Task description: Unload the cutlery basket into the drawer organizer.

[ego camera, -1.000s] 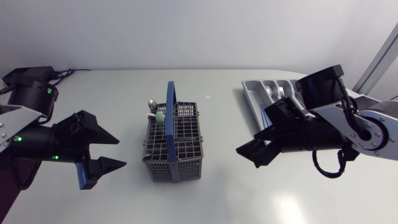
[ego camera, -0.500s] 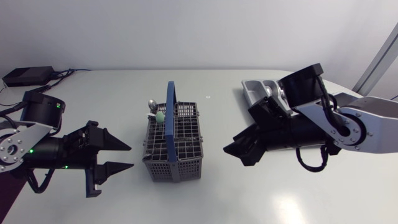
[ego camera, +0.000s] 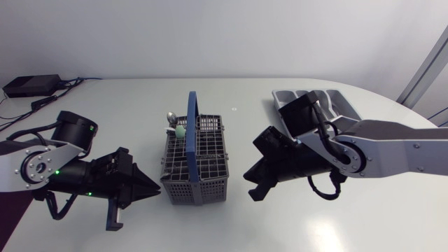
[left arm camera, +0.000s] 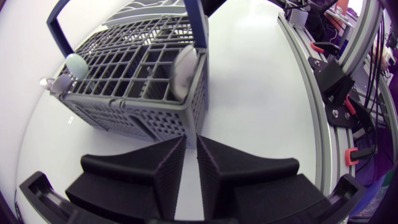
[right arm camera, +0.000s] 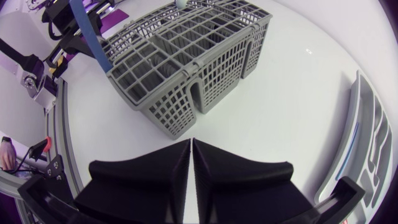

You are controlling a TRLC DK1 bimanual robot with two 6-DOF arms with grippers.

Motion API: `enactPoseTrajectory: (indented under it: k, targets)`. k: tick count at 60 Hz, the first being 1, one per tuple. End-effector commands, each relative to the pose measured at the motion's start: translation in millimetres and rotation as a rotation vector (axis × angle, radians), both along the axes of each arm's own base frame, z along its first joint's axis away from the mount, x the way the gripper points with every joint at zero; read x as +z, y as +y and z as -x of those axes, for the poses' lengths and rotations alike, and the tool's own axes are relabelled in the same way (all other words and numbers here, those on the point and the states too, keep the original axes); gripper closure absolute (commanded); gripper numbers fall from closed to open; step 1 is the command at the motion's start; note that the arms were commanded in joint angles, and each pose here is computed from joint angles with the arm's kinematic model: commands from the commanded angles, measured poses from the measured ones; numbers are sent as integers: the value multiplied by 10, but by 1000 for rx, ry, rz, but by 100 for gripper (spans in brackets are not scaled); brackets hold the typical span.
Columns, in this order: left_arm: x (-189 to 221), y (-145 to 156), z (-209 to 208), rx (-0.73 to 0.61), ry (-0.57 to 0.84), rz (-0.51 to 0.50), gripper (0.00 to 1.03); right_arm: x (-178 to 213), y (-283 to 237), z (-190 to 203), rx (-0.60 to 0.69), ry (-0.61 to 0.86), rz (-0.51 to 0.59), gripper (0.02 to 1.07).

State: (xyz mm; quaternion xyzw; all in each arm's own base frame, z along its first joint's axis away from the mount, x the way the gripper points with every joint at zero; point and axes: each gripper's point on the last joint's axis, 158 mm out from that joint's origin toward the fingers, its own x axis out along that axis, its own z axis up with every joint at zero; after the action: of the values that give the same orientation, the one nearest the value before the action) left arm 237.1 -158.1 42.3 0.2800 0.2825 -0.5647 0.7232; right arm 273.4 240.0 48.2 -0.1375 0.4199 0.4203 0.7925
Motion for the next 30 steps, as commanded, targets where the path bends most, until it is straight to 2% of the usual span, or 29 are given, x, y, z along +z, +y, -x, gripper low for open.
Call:
enactPoseTrajectory:
  k: [1, 21, 25, 30]
  targets:
    - [-4, -176, 26, -45, 27, 16, 86, 179, 45, -112, -28, -31, -30, 102]
    - [60, -902, 214, -183, 75, 53, 85, 295, -184, 17, -45, -58, -37, 101]
    - [-20, -1008, 326, -228, 96, 34, 85, 277, -205, 53, -41, -56, -33, 101]
    - [-156, -1002, 389, -240, 96, -25, 84, 250, -222, 95, -36, -51, -27, 101]
